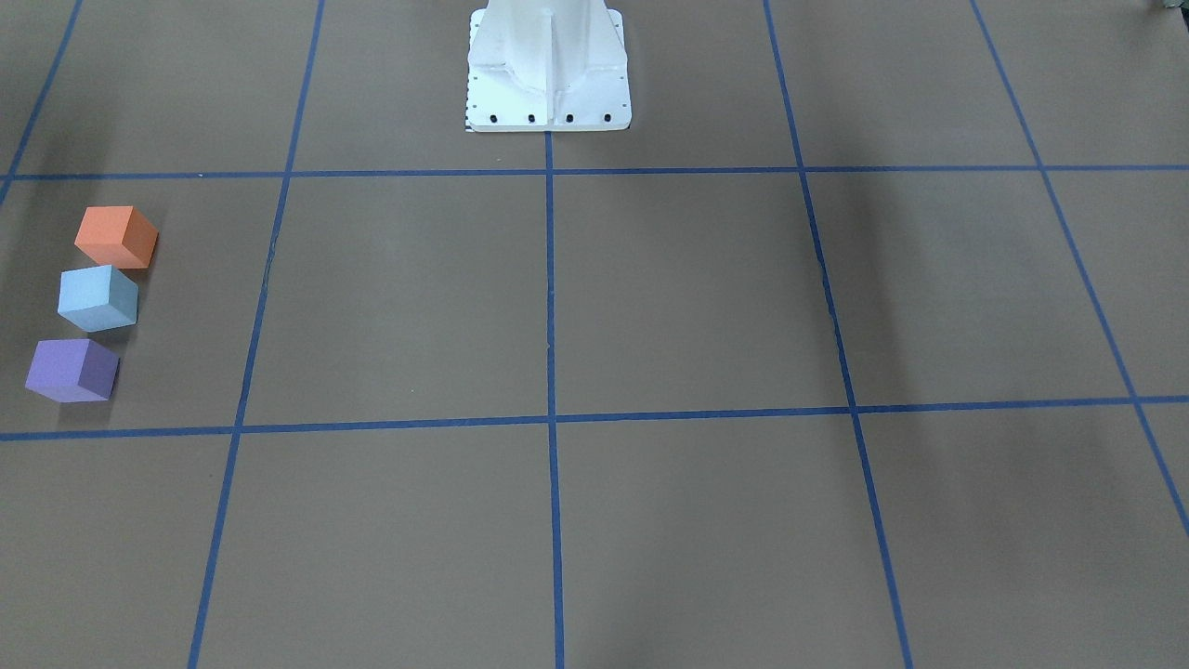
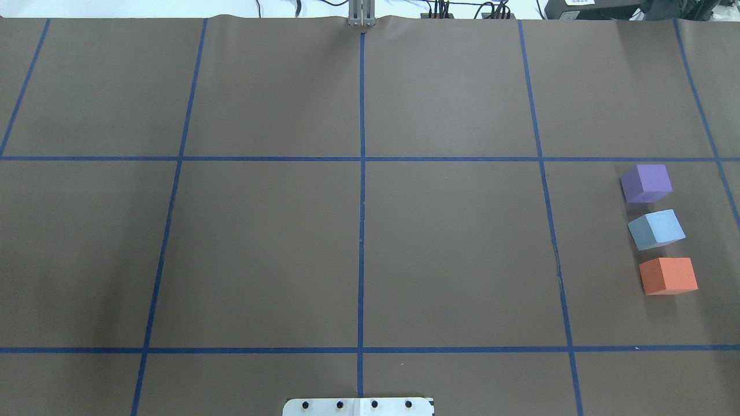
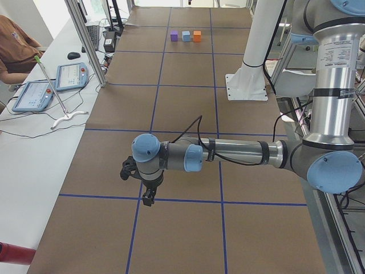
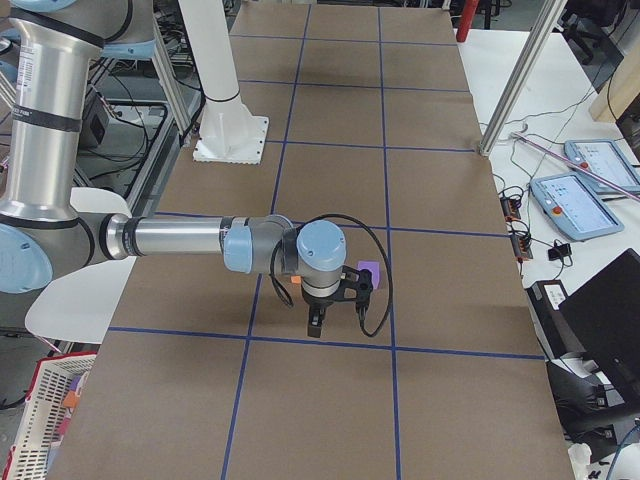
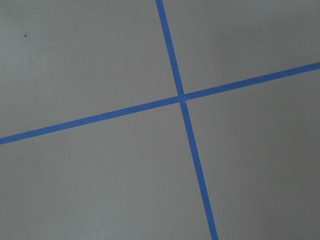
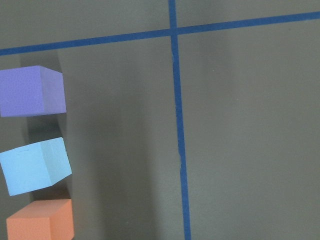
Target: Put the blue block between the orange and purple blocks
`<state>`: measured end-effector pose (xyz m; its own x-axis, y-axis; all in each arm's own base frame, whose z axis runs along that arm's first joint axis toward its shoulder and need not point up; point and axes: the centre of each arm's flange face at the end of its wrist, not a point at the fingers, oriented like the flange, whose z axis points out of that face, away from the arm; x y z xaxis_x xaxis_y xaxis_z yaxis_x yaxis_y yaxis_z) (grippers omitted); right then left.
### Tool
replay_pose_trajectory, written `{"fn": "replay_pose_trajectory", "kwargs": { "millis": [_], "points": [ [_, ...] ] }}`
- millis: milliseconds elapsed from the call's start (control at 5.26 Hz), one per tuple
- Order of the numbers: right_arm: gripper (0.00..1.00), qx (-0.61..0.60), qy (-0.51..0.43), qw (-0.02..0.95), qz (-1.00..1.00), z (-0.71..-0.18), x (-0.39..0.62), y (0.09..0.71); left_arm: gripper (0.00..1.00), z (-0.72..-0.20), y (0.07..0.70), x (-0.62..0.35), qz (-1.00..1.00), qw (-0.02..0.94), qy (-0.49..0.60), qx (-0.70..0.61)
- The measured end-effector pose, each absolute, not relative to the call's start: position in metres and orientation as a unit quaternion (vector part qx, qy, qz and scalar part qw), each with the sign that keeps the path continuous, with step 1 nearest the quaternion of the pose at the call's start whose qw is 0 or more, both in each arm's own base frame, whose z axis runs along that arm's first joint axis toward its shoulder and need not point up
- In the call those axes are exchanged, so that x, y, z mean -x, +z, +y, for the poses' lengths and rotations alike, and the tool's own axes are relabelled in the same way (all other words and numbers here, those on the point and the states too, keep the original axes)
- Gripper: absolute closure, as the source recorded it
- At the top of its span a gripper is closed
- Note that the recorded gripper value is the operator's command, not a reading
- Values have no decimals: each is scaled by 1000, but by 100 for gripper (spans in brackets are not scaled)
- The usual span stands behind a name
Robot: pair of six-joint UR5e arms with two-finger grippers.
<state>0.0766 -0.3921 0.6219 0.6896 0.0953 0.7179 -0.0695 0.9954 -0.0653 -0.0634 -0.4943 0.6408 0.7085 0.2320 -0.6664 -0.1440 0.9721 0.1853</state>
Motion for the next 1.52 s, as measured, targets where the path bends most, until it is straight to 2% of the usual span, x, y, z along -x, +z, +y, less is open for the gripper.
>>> {"fn": "replay_pose_trajectory", "kwargs": {
  "millis": [1521],
  "points": [
    [0,0,57,918,-392,-389,-101,618,0,-494,642,63,367,923,103,-59]
  ]
}}
